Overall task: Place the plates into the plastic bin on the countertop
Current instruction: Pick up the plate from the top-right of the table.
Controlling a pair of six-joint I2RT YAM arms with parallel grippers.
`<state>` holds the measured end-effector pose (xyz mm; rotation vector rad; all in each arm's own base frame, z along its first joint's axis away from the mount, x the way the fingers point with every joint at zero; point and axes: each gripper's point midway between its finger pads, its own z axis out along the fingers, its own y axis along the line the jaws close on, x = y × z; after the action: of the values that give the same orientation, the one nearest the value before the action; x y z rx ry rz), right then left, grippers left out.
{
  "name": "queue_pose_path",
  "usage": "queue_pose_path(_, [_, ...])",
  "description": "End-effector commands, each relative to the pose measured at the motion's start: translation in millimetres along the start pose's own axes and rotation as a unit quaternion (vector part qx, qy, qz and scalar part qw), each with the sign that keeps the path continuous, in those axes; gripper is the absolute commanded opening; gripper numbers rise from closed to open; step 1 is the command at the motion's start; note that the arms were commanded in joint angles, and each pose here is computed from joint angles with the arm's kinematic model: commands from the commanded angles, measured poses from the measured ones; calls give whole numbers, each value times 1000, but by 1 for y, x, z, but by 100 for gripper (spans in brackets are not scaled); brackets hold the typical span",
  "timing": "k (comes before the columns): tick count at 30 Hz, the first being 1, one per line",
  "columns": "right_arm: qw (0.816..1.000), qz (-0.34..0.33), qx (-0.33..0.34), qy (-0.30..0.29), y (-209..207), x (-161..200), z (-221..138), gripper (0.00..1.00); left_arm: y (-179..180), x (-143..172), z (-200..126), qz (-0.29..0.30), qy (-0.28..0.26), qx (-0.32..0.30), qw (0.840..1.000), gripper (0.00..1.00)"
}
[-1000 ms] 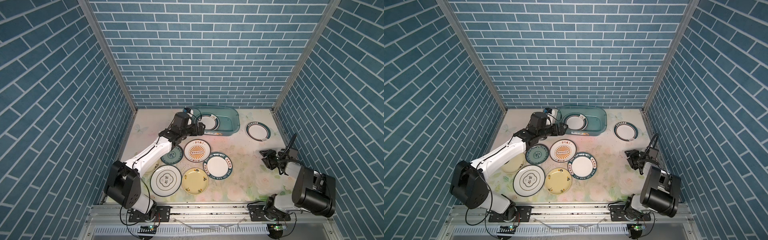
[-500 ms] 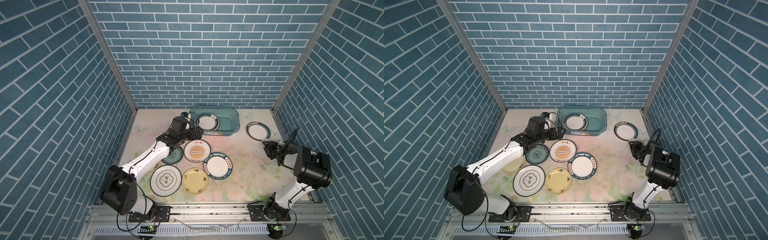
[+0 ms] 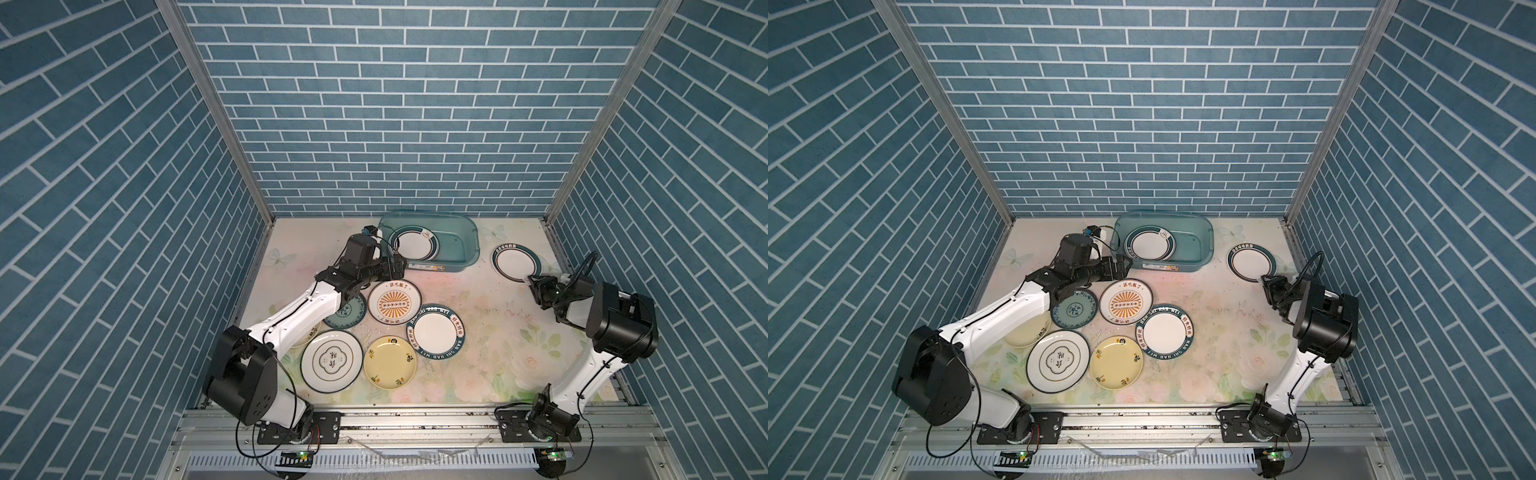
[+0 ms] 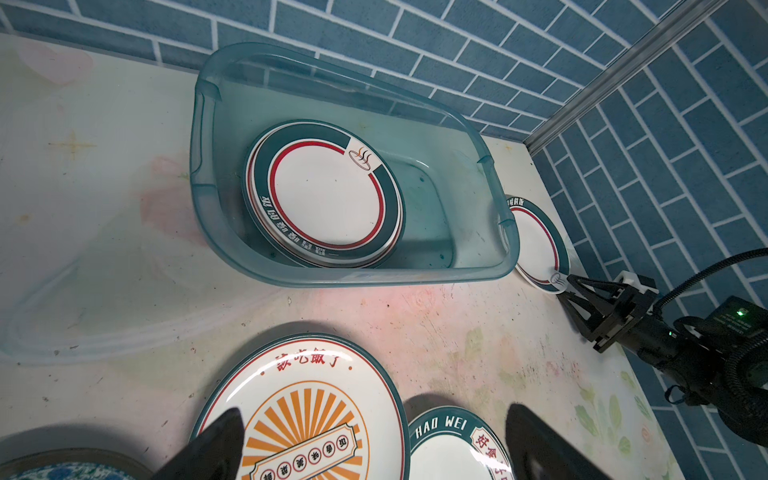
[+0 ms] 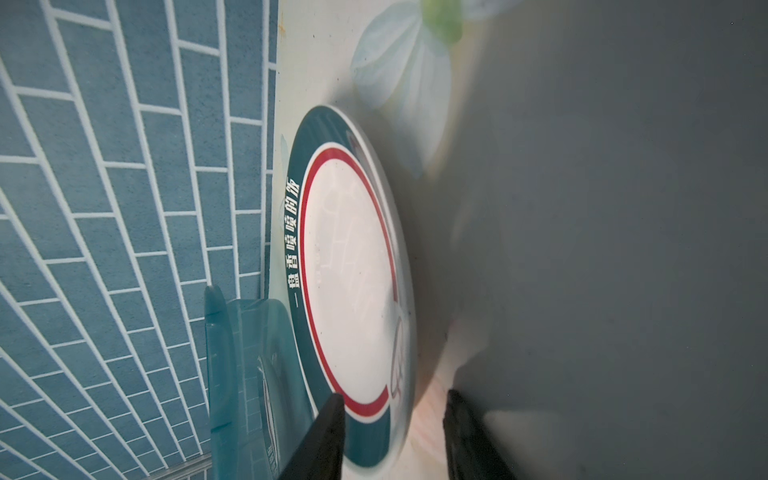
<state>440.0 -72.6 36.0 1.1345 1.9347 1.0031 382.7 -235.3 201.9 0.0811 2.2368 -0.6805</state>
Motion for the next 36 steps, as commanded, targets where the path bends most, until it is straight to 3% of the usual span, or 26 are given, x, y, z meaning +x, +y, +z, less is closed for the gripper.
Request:
queue_pose_path(1, [999,25,30,-1,-17,-2,7,38,4,3,4,0,3,-5,1000,100])
queue_pose_path(11, [999,9,45,3,-18,-5,12,11,8,6,6,3,7,-15,1000,100])
queue_pose_path(18, [998,-25,55,-9,-9,-8,2,1,17,10,6,16,12,-36,999,100])
queue_pose_path(26, [996,-66,56,-8,7,0,-15,0,19,11,5,26,11,-41,999,99])
queue_pose_path(30, [991,-96,87,-14,11,11,-36,0,22,13,7,25,10,-43,999,100])
queue_pose_path(36, [987,-139,79,-13,36,41,-67,0,13,11,12,12,7,-19,1000,100])
